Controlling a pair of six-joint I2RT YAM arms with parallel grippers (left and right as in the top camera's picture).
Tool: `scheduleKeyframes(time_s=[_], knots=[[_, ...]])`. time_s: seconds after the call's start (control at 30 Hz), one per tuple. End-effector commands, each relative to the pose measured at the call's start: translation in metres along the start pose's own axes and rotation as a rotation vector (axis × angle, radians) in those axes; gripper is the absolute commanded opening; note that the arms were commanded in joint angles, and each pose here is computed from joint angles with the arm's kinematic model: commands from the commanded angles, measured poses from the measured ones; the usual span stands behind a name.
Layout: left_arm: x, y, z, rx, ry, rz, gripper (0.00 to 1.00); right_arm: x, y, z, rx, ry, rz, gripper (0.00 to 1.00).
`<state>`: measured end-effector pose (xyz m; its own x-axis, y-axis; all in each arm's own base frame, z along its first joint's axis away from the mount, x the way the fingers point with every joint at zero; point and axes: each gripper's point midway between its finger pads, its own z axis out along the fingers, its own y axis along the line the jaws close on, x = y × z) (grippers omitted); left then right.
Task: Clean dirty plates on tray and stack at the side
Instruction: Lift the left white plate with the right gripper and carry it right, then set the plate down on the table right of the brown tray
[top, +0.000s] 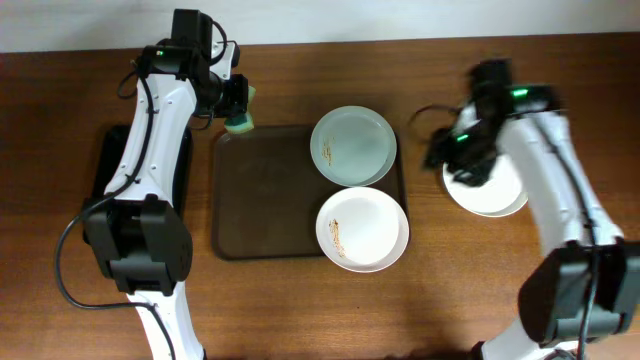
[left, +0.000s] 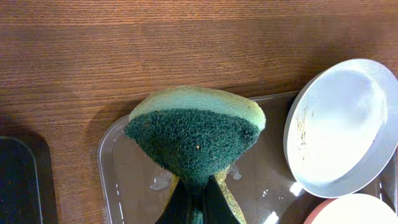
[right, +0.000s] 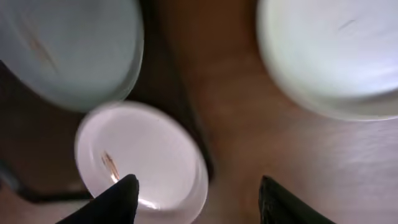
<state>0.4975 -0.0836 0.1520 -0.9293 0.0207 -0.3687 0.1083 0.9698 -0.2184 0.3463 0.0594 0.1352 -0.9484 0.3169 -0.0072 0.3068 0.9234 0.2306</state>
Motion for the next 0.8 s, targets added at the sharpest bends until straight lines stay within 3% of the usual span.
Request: scheduleKeyframes(time_s=[0.0,0.13,0.37,0.6,0.77], knots=[[-0.005,-0.004,-0.006,0.007,-0.021,0.002,0.01,0.046,0.007,0.036,0.09,0.109,-0.006,0.57],[-0.005,-0.004,-0.005,0.007,-0.02,0.002,0.01,0.083,0.003,0.083,0.127,0.177,-0.072,0.47],[-0.005,-0.007,-0.005,0.009,-0.018,0.007,0.01,0.087,-0.007,0.123,0.091,0.138,-0.112,0.36],[-0.005,-0.007,-0.005,0.009,-0.018,0.007,0.01,0.09,-0.004,0.124,0.067,0.151,-0.109,0.06],[-0.005,-0.007,-0.004,0.009,-0.018,0.008,0.01,0.08,0.022,0.093,0.011,0.163,-0.134,0.04]])
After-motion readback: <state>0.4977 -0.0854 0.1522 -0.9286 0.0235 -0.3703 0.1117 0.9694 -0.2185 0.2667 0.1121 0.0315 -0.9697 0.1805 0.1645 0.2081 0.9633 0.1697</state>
